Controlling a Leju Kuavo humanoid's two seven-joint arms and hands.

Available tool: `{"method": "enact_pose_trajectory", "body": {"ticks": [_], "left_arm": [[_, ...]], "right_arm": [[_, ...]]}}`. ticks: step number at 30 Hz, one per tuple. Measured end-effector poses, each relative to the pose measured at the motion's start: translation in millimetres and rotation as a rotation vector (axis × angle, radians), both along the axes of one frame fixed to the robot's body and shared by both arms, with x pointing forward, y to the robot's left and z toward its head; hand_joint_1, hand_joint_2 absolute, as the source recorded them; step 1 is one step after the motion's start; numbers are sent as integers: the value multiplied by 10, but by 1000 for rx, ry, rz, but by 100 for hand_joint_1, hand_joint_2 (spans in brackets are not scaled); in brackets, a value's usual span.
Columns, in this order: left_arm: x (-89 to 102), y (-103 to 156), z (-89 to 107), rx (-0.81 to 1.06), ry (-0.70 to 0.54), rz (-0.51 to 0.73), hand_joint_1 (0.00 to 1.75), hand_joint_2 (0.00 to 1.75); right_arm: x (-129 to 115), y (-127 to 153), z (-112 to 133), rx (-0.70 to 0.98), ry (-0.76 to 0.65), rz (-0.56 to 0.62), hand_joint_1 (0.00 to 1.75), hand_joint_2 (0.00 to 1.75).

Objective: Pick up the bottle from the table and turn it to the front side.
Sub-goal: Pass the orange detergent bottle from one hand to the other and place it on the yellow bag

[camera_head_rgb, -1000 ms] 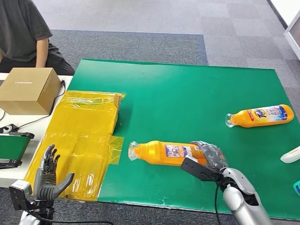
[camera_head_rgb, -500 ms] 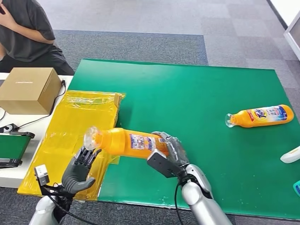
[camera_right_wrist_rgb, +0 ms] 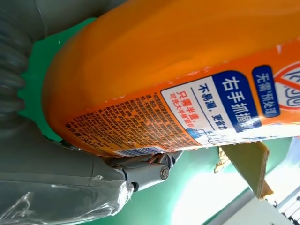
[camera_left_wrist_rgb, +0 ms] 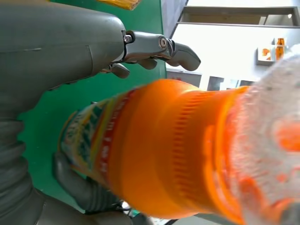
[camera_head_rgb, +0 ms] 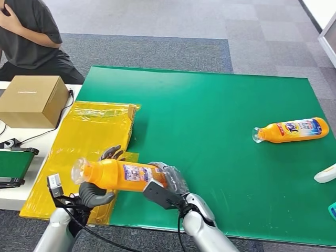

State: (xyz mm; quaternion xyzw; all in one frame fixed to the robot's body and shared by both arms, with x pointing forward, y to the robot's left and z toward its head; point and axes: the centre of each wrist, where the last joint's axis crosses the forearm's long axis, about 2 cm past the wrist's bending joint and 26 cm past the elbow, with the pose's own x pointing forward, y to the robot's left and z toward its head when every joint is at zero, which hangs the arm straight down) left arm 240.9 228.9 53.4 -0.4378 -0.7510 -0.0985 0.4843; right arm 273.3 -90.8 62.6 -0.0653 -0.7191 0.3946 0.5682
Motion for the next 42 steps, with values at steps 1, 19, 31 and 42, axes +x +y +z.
{"method": "enact_pose_trajectory", "body": {"ticks": [1, 19, 31, 42], "left_arm": [[7, -10, 7, -1, -2, -2, 38, 175], [-38, -32, 147, 260, -120, 290, 175, 175], [-278, 807, 470, 1025, -441, 823, 164, 175], [19, 1253, 324, 1561, -419, 571, 101, 175]], "right_arm": [[-5, 14, -9, -1, 7, 6, 175, 175], [-10, 0, -3, 122, 82, -32, 0, 175], [-329, -589, 88, 199, 55, -202, 0, 175], [-381, -836, 104, 211, 71, -222, 0, 175]]}}
